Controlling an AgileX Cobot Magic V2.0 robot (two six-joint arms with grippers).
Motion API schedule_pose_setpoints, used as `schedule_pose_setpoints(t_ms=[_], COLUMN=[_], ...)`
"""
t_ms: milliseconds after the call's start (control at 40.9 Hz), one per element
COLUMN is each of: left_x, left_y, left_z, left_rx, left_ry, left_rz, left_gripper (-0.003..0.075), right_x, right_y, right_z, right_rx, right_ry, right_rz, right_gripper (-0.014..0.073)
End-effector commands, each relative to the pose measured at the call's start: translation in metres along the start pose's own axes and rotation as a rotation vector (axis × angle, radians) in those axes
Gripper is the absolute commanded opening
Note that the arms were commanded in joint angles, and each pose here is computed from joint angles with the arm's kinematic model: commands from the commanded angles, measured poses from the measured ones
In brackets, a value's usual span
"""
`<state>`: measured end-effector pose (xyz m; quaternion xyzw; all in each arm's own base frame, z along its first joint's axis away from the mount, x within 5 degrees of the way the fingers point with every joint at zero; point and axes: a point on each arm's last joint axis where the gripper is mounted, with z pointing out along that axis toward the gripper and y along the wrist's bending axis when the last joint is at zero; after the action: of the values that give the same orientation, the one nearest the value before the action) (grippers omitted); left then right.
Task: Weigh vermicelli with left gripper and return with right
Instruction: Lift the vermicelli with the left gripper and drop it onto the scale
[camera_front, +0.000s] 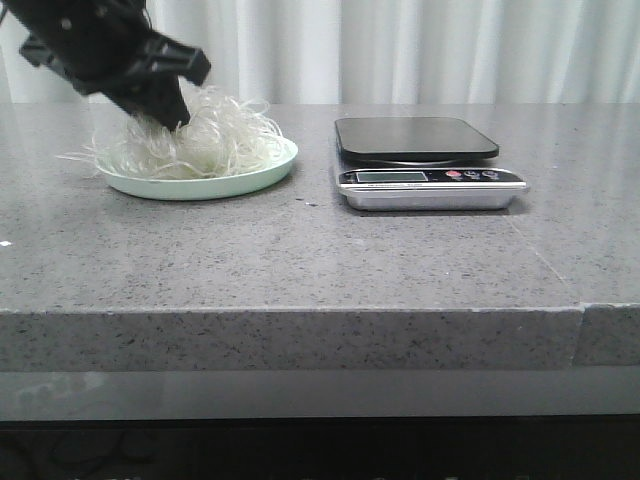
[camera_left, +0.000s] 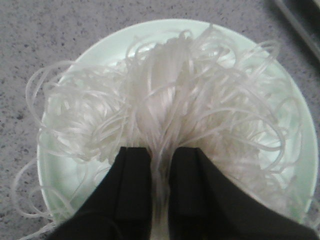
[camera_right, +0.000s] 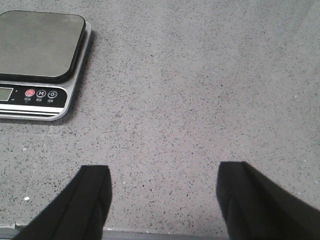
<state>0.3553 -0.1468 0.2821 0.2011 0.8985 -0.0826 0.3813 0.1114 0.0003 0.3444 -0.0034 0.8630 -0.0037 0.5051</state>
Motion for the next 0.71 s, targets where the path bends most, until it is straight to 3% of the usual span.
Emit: schedule_pose_setpoints(t_ms=[0,391,684], left_x=[-0.04,-0.11,-0.142], left_y=[-0.006,-0.054,-0.095], left_z=[-0.053,-0.145,-0.162], left_rx=[0.003,0.099,0.182], left_ry=[-0.215,-0.553,-0.699], left_rz=[0.008,0.125,0.199], left_gripper=[0.0143,0.0143,0.0143], right_x=[-0.012,-0.012,-0.012], right_y=[-0.001,-0.001,0.0], right_z=[-0.003,-0.003,-0.003], right_rx=[0.007,0.007,0.003], right_ry=[-0.076,-0.076,-0.077], right_rz=[-0.006,-0.006,-0.001], right_gripper=[0.0552,0.0552,0.0552])
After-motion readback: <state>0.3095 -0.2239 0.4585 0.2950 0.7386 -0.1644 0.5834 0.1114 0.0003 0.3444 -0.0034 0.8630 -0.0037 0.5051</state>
